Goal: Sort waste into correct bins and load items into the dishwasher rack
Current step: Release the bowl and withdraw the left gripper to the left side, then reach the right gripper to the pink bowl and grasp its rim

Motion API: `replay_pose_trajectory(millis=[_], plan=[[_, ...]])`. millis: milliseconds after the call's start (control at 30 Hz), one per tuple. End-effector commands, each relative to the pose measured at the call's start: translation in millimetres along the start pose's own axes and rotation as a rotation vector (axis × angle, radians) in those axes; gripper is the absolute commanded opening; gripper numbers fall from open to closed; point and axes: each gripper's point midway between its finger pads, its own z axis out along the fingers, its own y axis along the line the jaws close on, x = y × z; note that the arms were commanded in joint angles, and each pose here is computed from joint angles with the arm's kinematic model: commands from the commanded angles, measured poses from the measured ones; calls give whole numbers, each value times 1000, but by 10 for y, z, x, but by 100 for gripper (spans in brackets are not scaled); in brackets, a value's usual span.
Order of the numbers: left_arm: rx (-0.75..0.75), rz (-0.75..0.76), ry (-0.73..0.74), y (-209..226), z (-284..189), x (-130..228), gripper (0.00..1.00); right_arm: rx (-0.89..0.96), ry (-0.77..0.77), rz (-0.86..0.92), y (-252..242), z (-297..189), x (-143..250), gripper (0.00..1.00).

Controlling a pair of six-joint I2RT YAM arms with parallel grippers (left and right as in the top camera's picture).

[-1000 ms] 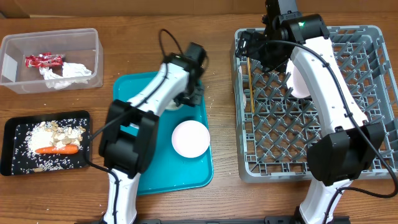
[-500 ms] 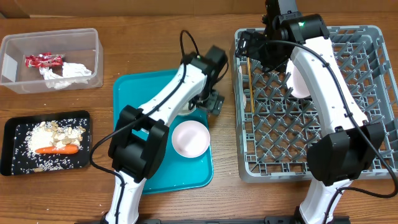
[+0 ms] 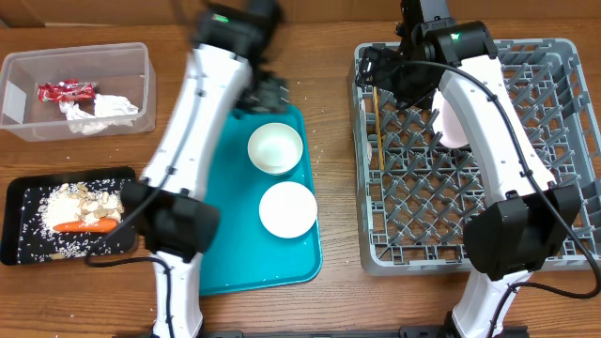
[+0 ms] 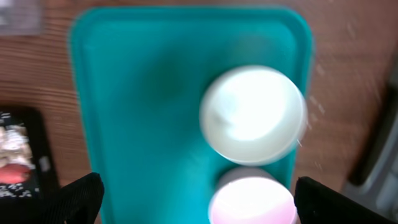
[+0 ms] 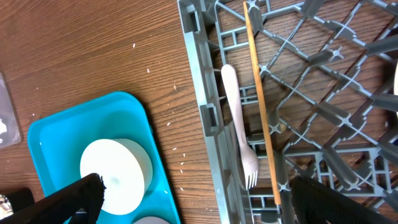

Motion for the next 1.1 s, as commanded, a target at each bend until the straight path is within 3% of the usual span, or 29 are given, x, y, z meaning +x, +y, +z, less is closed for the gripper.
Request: replay_pose_trajectory(millis=[0,167,367,600,800,1067], plan=[[22,-133,-4,487,-54,-162,100,-23,-30,-4,66,-134,-35,100],[200,-271,113,835,68,-140,100,-23,-30,-4,66,-134,-35,100],[131,-448,206,1451,149,228,100,-23,-30,-4,66,-134,-35,100],[-32,-713,40,2323,-403,588,100,-82,21,-1,161,-139,65,100],[-17,-892,-52,2753,-703,791,100,-256,162,-9,509,-179,363,100],[-24,-933,-54,2878,-711,841,100,215,212,-156,525,120,1196,100]])
